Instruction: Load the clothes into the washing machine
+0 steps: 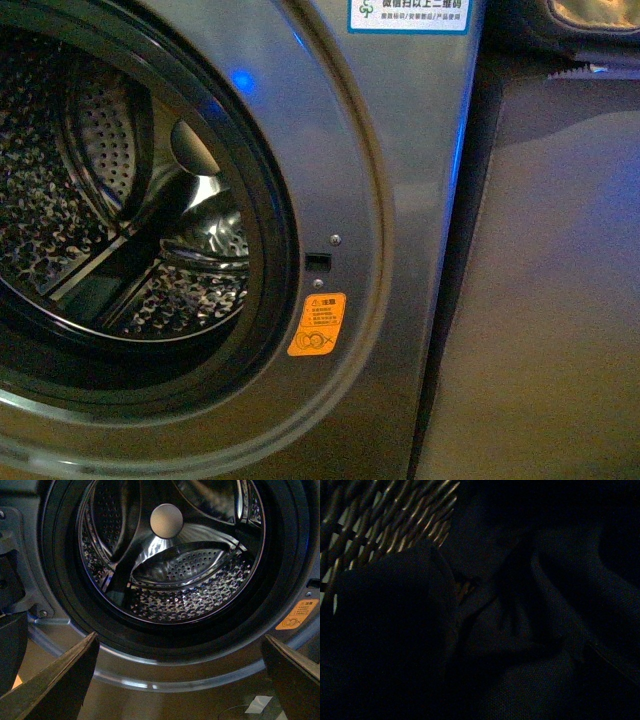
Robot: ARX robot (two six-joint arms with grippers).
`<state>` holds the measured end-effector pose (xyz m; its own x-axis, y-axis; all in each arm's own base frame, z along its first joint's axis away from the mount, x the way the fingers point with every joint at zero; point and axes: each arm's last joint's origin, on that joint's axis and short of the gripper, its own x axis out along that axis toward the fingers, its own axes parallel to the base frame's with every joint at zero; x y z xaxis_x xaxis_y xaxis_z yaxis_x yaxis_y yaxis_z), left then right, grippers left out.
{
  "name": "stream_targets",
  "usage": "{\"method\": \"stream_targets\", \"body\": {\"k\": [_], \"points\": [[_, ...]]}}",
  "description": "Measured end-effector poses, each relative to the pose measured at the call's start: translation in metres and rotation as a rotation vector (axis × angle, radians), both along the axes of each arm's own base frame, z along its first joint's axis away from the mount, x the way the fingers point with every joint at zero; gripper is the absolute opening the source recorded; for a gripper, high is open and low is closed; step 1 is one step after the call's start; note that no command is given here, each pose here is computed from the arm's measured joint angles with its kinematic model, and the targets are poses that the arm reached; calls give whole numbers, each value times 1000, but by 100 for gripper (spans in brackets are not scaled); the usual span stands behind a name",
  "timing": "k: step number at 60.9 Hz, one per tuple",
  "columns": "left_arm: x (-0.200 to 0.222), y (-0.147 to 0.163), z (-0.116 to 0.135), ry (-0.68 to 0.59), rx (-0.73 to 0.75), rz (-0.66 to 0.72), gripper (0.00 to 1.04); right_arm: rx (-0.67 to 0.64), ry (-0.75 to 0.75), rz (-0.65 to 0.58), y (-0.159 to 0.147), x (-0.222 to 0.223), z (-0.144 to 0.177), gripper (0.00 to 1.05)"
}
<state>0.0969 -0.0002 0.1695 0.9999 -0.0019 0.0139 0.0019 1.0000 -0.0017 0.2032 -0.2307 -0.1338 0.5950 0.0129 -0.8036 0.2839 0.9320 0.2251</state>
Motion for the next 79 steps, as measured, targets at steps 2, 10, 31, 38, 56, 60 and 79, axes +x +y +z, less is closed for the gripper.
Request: {"method": "stream_targets", "body": {"k": [2, 10, 31, 38, 56, 60, 79], "points": [[0, 0, 0, 0, 0, 0, 98, 4, 2, -4, -1, 0, -3, 97], [0, 0, 0, 0, 0, 0, 98, 26, 13, -12, -1, -1, -18, 97], [0, 0, 0, 0, 0, 0, 98, 56, 32, -21, -3, -5, -41, 97], [0, 0, 0, 0, 0, 0, 98, 56, 36, -20, -5, -6, -47, 97], [0, 0, 0, 0, 0, 0, 98, 38, 29, -4, -11, -10, -58, 97], [0, 0, 0, 0, 0, 0, 98, 39, 29, -4, -12, -11, -59, 97], [0, 0, 0, 0, 0, 0, 98, 32, 22, -1, -15, -13, -63, 97]]}}
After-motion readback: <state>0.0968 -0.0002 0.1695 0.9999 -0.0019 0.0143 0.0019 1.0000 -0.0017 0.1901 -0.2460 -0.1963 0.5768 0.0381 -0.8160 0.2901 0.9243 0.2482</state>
